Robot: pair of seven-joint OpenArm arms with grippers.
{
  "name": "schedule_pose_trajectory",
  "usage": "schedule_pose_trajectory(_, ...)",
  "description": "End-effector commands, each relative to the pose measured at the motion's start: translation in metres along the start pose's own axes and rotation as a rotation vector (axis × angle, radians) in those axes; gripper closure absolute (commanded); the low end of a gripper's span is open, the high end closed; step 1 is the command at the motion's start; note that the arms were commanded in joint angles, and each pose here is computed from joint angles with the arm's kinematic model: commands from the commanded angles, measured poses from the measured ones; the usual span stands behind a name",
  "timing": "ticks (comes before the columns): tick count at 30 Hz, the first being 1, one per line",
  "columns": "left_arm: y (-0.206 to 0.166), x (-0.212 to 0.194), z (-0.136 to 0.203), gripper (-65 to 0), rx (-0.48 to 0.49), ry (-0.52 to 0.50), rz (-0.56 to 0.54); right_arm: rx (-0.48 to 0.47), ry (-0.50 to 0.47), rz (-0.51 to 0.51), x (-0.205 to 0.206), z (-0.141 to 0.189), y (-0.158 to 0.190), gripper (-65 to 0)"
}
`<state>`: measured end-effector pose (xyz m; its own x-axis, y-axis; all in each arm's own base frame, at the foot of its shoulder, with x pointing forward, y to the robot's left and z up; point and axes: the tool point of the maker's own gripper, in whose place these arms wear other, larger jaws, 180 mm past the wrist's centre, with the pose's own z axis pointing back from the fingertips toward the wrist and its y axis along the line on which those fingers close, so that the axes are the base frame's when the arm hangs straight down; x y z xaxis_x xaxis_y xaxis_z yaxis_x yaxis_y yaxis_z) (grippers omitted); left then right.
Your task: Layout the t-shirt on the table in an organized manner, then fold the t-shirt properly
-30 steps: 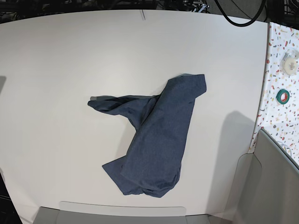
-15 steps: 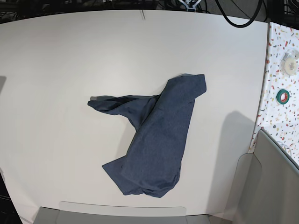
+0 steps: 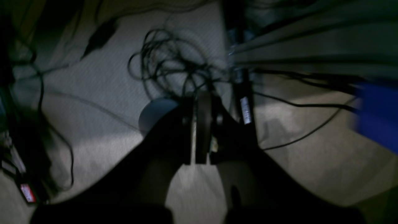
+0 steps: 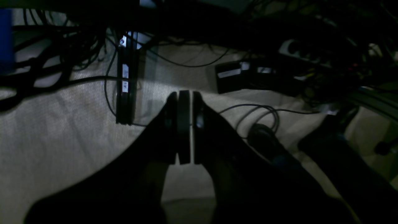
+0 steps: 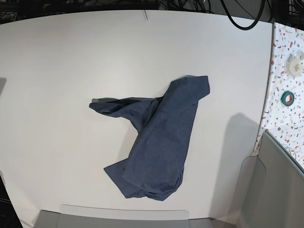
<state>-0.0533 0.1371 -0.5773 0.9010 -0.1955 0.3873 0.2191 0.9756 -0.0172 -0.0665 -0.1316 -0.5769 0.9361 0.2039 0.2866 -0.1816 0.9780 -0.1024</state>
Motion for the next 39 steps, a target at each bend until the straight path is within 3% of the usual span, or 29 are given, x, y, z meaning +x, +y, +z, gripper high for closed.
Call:
schedule_pose_trajectory(1, -0.002, 0.0, 0.012, 0.0, -0.013, -0.028, -0.01, 0.001, -0.016, 0.001, -0.005, 0.012, 0.001, 0.0)
schedule_pose_trajectory(9, 0.009, 0.042, 0.068, 0.0, -0.042, -0.174, -0.106, -0.035, -0.126, 0.043, 0.018, 0.061, -0.02, 0.0)
schedule_pose_trajectory(18, 0.01, 0.119, 0.123, 0.0, -0.103, -0.366, -0.233, -0.106, -0.388, 0.103, 0.112, 0.109, -0.056, 0.0)
schedule_pose_trajectory(25, 0.005, 0.172, 0.141, 0.0, -0.105, -0.464, -0.26, -0.151, -0.597, 0.104, 0.188, 0.139, -0.068, 0.0)
schedule_pose_trajectory(30, 0.013, 0.231, 0.149, 0.0, -0.061, -0.62, -0.287, -0.197, -0.777, 0.102, 0.254, 0.155, -0.08, 0.0)
schedule_pose_trajectory(34, 0.015, 0.268, 0.157, 0.0, -0.045, -0.726, -0.303, -0.225, -0.882, 0.099, 0.292, 0.163, -0.088, 0.0)
schedule_pose_trajectory(39, 0.019, 0.29, 0.158, 0.0, -0.025, -0.779, -0.314, -0.234, -0.95, 0.129, 0.315, 0.171, -0.093, 0.0)
